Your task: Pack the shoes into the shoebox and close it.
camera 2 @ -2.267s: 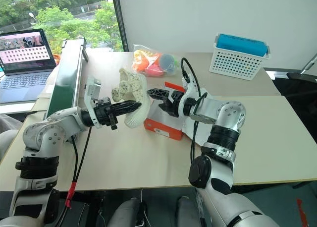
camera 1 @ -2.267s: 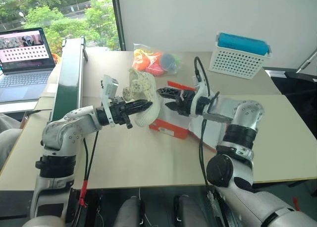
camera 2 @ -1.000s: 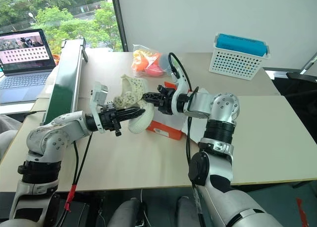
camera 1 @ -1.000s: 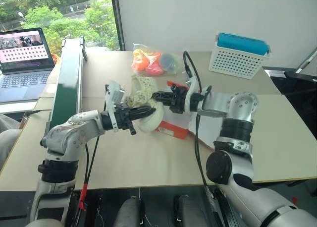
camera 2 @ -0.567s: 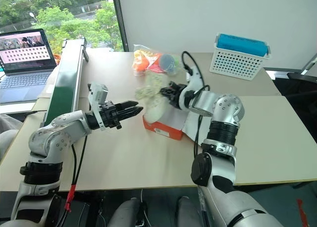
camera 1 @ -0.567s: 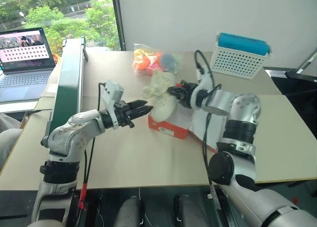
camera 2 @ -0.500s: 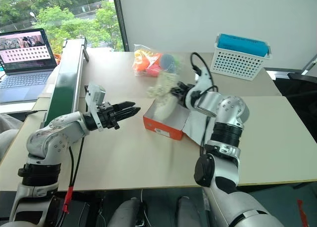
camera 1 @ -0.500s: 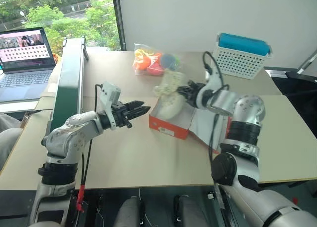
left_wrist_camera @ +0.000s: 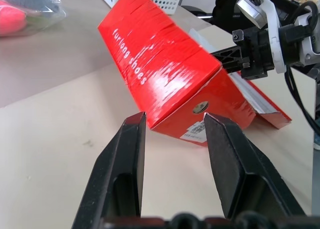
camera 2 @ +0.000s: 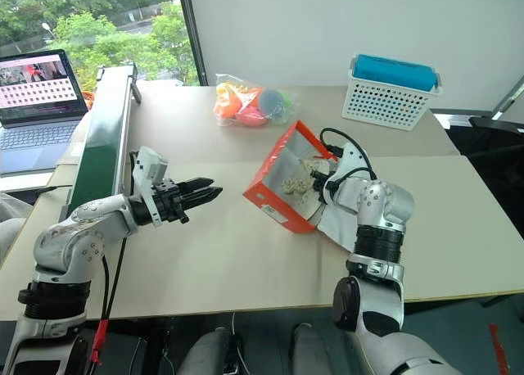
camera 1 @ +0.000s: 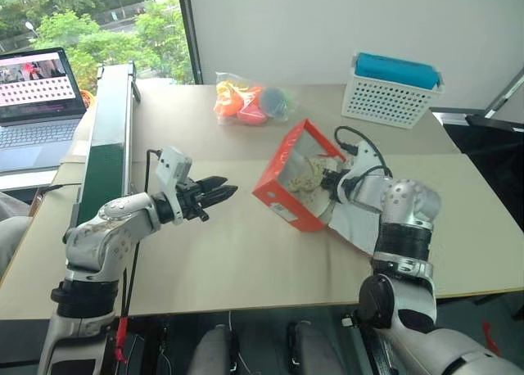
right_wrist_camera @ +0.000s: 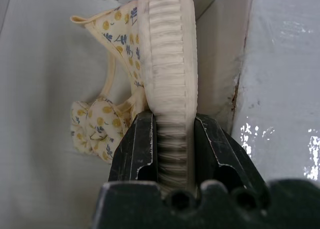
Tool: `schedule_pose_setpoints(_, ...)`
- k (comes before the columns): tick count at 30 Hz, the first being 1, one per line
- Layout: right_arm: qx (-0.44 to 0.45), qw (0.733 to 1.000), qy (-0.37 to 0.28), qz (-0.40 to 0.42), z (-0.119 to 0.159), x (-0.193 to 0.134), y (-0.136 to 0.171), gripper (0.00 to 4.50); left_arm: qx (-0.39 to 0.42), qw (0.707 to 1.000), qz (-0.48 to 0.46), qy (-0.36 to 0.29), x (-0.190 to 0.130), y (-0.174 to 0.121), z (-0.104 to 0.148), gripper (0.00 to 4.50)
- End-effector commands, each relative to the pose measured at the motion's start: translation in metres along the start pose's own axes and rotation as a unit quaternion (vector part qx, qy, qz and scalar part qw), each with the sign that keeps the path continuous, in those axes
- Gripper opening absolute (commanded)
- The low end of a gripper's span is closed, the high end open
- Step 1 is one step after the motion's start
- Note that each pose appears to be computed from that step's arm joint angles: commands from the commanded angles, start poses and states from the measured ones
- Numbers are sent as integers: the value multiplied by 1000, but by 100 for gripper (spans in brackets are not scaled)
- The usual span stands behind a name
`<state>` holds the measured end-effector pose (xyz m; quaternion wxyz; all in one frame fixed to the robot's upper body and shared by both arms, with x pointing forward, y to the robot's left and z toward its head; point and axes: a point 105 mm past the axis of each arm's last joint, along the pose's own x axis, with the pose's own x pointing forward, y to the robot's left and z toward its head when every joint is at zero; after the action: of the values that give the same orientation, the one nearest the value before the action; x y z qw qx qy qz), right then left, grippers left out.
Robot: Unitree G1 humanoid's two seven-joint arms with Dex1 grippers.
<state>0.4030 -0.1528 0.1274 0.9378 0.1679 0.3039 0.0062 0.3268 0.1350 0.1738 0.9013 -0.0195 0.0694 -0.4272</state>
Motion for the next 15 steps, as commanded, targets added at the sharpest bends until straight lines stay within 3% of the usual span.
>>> schedule_pose_setpoints(1,-39,999,3,-35,1,3,-7,77,31,999,-12,-22,1,-7,17,195)
schedule_pose_setpoints(2,-40,999,-4,-36,3,3,-6,77,32,999,-12,-22,1,-7,17,195)
schedule_pose_setpoints(9,-77,989,-128,-16,51,-14,17,324,32,999,-3,-24,0,-5,15,200)
schedule_pose_setpoints(12,-104,985,-140,1,60,-21,33,427,31,999,-1,-25,0,-4,15,200)
schedule_pose_setpoints(13,-121,981,-153,11,66,-26,42,448,31,999,0,-26,0,-4,15,200)
schedule_pose_setpoints(15,-149,974,-171,27,75,-34,56,448,31,999,3,-27,0,-3,15,200)
